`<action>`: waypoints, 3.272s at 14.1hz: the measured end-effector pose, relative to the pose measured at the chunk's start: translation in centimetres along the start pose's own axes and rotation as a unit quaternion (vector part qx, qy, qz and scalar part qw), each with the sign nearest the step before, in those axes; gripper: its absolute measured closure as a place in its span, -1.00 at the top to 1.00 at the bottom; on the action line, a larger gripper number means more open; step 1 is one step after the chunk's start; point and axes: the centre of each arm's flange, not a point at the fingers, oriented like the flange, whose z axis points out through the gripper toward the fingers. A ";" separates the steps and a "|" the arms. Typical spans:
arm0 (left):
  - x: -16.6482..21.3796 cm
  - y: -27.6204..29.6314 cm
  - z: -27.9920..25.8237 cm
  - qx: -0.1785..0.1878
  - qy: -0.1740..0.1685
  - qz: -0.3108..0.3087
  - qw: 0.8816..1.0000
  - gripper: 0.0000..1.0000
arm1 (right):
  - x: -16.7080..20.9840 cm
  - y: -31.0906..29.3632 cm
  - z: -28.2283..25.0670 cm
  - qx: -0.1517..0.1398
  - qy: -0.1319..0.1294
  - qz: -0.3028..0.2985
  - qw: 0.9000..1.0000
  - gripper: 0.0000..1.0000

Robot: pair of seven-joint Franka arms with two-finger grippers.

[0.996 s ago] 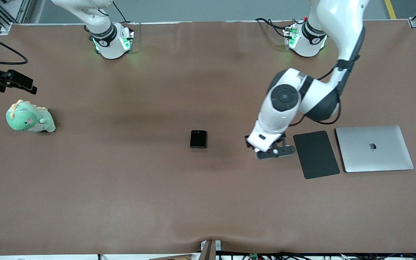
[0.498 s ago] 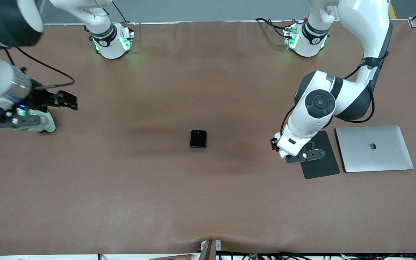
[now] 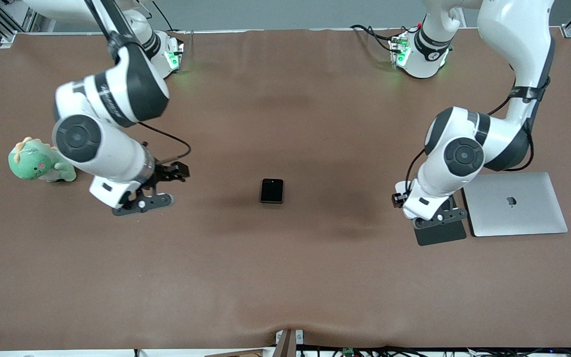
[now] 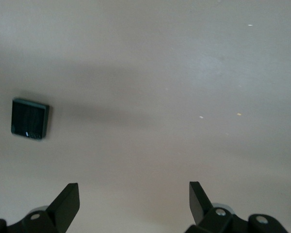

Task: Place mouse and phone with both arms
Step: 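Carry the mouse toward the mouse pad while the right gripper reaches the phone, then lower the mouse onto the pad while the right gripper grasps the phone, then open the left gripper and withdraw while the right gripper carries the phone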

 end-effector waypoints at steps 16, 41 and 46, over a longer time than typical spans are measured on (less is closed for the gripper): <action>3.2 -11.1 12.2 -0.036 0.012 0.025 0.999 0.23 | 2.9 -15.5 18.0 0.022 0.052 0.131 0.990 1.00; 5.5 -11.4 10.4 -0.030 0.022 0.034 0.999 1.00 | 0.9 -23.3 26.6 0.026 0.062 0.161 0.985 1.00; 6.5 -12.5 0.7 -0.008 0.026 0.026 0.999 1.00 | 1.7 -22.6 26.0 0.028 0.068 0.155 0.985 0.60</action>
